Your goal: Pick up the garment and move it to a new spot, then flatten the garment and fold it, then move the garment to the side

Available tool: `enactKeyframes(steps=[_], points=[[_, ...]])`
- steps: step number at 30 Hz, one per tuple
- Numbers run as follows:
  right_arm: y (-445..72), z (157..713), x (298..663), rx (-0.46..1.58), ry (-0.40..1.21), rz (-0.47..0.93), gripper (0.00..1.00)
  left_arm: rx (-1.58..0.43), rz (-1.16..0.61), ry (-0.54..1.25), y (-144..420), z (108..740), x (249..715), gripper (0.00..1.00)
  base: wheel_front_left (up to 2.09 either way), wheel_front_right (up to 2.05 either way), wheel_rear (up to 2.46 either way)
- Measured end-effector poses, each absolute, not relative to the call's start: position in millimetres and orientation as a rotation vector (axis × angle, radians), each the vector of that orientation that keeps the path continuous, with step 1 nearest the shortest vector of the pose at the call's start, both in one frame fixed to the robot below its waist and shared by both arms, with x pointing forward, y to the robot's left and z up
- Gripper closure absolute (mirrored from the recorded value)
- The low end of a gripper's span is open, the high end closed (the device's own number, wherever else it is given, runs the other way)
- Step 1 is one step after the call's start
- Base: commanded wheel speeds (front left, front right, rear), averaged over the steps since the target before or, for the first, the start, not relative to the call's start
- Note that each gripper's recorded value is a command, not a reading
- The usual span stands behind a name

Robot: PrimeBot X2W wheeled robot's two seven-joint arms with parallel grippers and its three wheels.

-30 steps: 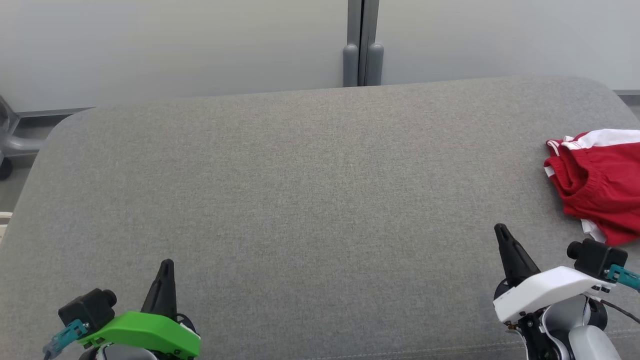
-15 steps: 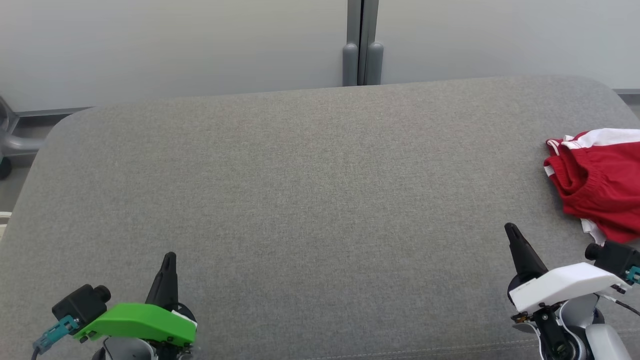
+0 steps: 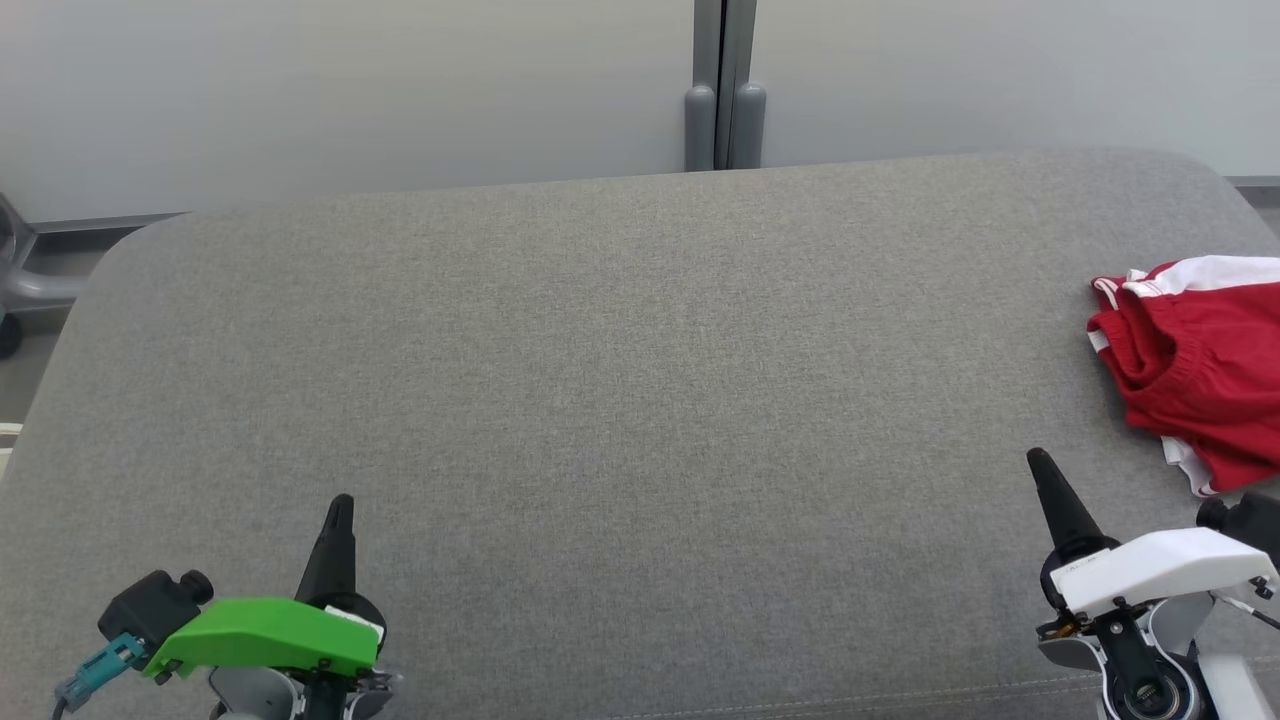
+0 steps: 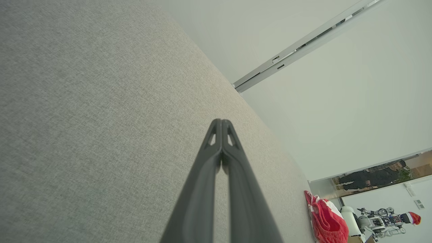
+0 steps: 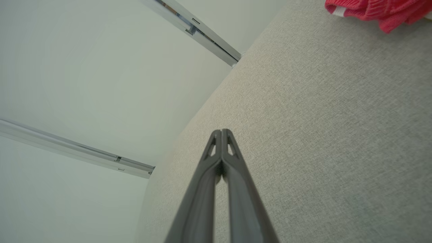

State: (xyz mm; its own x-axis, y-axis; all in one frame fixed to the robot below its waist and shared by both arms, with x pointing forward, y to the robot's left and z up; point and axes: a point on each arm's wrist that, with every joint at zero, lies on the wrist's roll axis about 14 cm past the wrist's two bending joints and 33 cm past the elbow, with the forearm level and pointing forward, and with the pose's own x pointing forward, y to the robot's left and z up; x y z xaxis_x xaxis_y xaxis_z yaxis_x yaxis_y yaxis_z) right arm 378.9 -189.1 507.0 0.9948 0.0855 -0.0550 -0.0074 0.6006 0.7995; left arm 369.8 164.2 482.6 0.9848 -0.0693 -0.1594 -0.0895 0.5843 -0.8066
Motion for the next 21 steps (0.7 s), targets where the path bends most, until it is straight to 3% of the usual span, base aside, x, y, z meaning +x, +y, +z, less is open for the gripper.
enactKeyframes(steps=[21], points=[[-204.4,504.7,380.5,1.149,0.075,0.019,1.00,-1.163,0.010,0.145,162.8,489.1,377.5,1.00,0.00,0.00,0.00]])
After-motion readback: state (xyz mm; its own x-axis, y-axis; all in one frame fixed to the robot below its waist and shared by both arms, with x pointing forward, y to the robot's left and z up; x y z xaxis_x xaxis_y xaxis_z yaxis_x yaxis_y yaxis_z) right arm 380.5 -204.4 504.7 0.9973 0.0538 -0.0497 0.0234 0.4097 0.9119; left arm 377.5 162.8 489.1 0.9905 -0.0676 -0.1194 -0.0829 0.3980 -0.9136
